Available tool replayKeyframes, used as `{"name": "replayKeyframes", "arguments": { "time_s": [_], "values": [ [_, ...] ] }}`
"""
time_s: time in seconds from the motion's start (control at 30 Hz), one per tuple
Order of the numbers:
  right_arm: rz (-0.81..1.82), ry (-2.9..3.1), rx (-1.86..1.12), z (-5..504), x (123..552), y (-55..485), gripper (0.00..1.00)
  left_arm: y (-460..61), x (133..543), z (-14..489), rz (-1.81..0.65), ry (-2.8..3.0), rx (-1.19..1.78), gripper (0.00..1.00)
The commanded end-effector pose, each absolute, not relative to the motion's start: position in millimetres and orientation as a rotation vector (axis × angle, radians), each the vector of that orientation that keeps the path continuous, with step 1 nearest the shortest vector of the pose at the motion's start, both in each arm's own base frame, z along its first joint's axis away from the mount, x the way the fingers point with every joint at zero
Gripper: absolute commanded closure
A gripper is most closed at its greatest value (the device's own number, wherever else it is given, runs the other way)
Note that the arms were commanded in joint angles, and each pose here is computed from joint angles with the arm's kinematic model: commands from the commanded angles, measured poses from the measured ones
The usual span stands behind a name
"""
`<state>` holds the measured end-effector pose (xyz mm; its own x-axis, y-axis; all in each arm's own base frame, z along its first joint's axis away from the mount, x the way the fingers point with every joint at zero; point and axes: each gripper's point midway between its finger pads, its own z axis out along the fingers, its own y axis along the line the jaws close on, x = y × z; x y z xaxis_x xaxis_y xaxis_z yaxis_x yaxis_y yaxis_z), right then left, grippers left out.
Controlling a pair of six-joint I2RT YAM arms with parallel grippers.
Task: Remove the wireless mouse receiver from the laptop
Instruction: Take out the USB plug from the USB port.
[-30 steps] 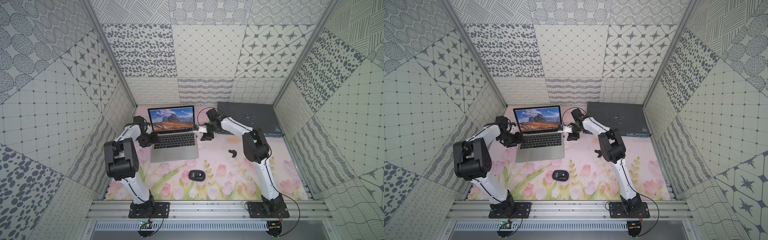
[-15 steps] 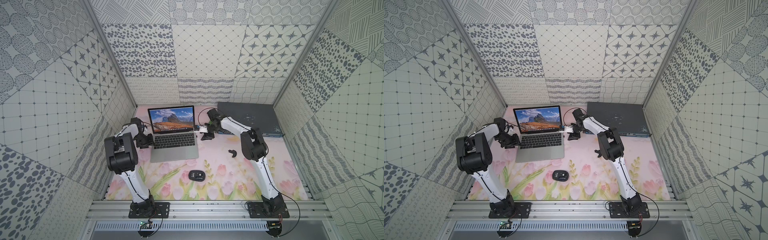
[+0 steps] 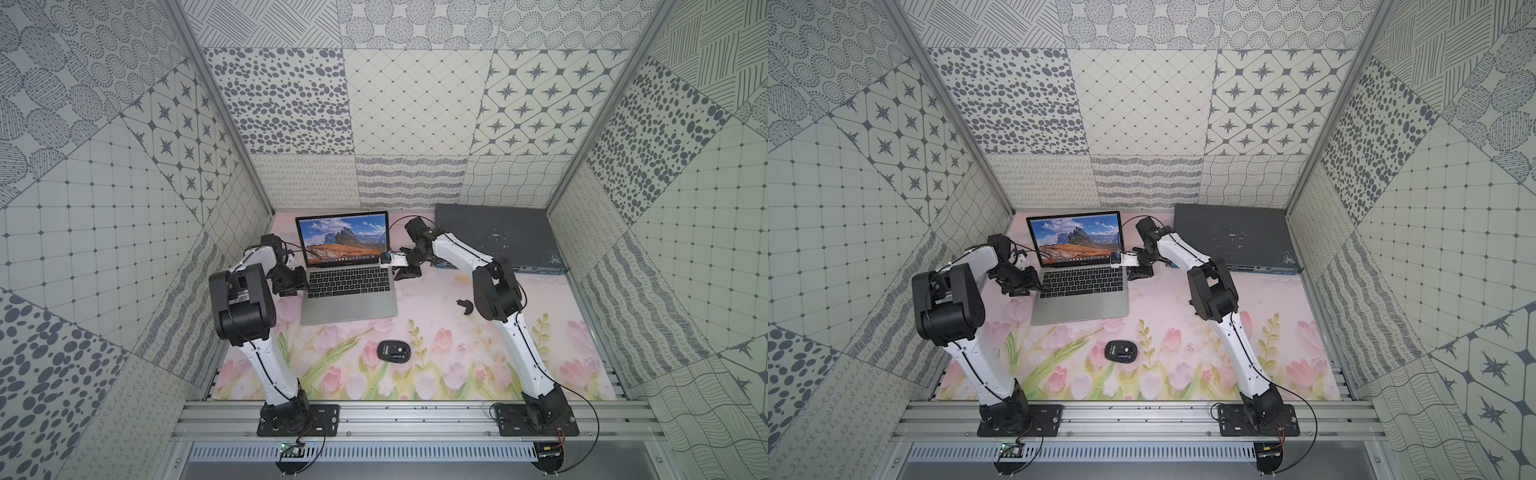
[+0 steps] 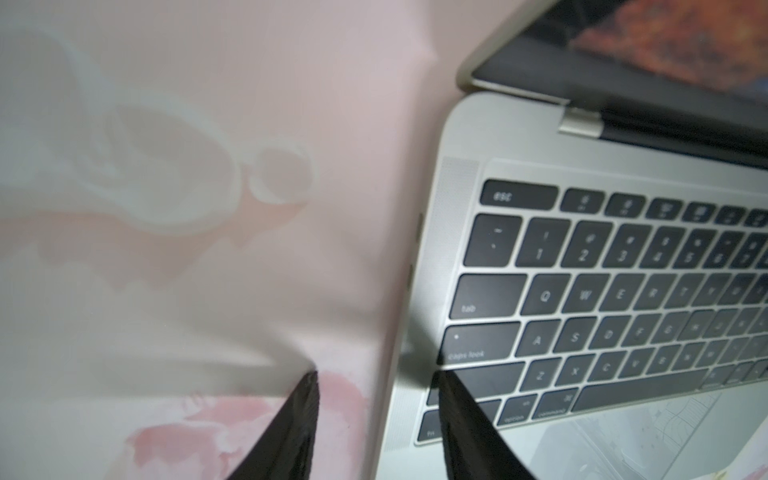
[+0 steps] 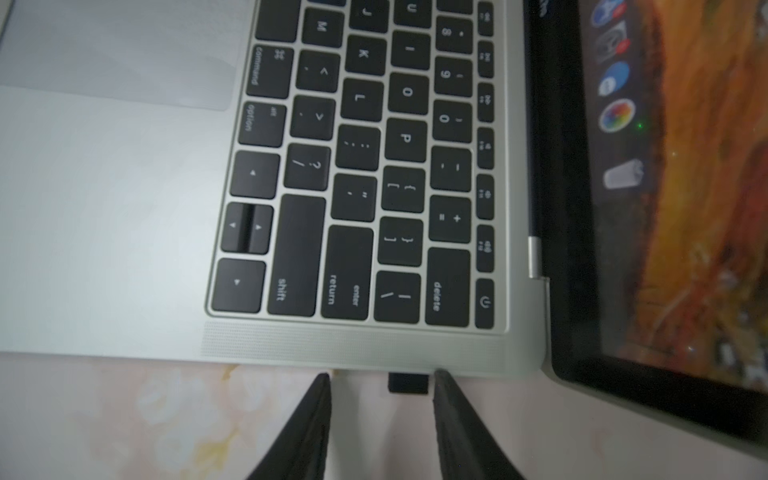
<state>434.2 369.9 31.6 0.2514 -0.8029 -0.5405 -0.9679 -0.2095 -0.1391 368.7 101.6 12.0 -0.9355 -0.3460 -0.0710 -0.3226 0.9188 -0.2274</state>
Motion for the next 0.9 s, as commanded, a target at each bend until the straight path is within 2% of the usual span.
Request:
{"name": "replayKeyframes", "arguments": {
  "time_s": [0.0,0.13,0.43,0.73,0.87],
  "values": [
    [0.526,1.688,-2.176,-1,413,369,0.61,108,369,-8,-0.274,2.984,-0.483,0.5],
    [0.492,1.803,-2.182,-4,411,365,0.65,108,369,-9,-0.278,2.983,-0.486,0.5],
    [0.355,1.941,-2.157,-13,413,362,0.64,106,366,-10,-0.283,2.986,-0.491,0.49],
    [0.375,1.968,-2.123,-11,416,363,0.61,106,365,-10,-0.279,2.989,-0.494,0.49],
    [0.398,1.948,-2.139,-11,411,369,0.65,107,364,-10,-0.276,2.99,-0.495,0.49]
  ]
}}
